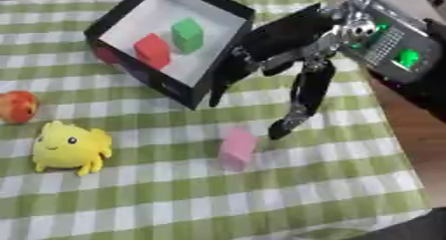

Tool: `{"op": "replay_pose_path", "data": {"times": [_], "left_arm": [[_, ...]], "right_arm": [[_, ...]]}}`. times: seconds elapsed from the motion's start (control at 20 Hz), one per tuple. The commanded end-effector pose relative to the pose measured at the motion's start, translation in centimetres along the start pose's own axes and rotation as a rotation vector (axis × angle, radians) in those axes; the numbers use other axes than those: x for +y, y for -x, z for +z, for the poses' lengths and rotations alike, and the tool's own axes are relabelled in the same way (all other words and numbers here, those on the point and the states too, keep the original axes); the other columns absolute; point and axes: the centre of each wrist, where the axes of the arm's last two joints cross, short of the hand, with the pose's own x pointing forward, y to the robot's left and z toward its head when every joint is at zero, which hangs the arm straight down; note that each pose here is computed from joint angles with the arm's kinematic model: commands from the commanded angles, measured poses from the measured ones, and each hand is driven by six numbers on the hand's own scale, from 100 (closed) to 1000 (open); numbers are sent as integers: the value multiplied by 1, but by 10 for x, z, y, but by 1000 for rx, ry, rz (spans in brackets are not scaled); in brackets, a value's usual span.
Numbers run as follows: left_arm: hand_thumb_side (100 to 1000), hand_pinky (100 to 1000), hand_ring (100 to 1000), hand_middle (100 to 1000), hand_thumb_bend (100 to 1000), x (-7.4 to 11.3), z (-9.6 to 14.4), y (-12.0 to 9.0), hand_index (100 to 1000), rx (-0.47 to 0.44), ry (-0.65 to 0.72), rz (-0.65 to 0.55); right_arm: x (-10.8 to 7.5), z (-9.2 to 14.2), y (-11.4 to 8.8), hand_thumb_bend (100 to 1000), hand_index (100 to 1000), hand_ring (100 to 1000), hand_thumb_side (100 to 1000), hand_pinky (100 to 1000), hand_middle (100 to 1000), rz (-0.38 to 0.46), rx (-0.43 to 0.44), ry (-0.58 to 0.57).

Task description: Pick up objects on the table and place them in the box.

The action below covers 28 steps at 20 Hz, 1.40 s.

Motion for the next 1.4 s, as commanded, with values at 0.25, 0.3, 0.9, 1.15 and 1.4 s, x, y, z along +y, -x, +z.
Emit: {"op": "replay_pose_path", "data": {"times": [0.25,0.3,0.9,1.15,1.4], "left_arm": [[715,912,637,747,257,2,-4,-7,839,-27,8,-5],[716,912,637,747,257,1,-4,-7,839,-27,8,-4],[714,911,637,748,258,0,-5,-8,839,-31,10,1],[714,911,637,748,257,-1,-5,-8,839,-32,13,3],[714,911,637,748,259,-1,-5,-8,839,-31,12,2]], "right_arm": [[20,-7,8,499,839,773,142,842,736,64,-1,-32],[23,-9,9,499,839,773,141,841,736,69,2,-34],[53,-12,13,495,804,739,111,832,680,73,11,-78],[60,-15,10,481,806,736,100,831,681,68,5,-70],[66,-17,6,455,813,736,100,829,687,62,5,-66]]}}
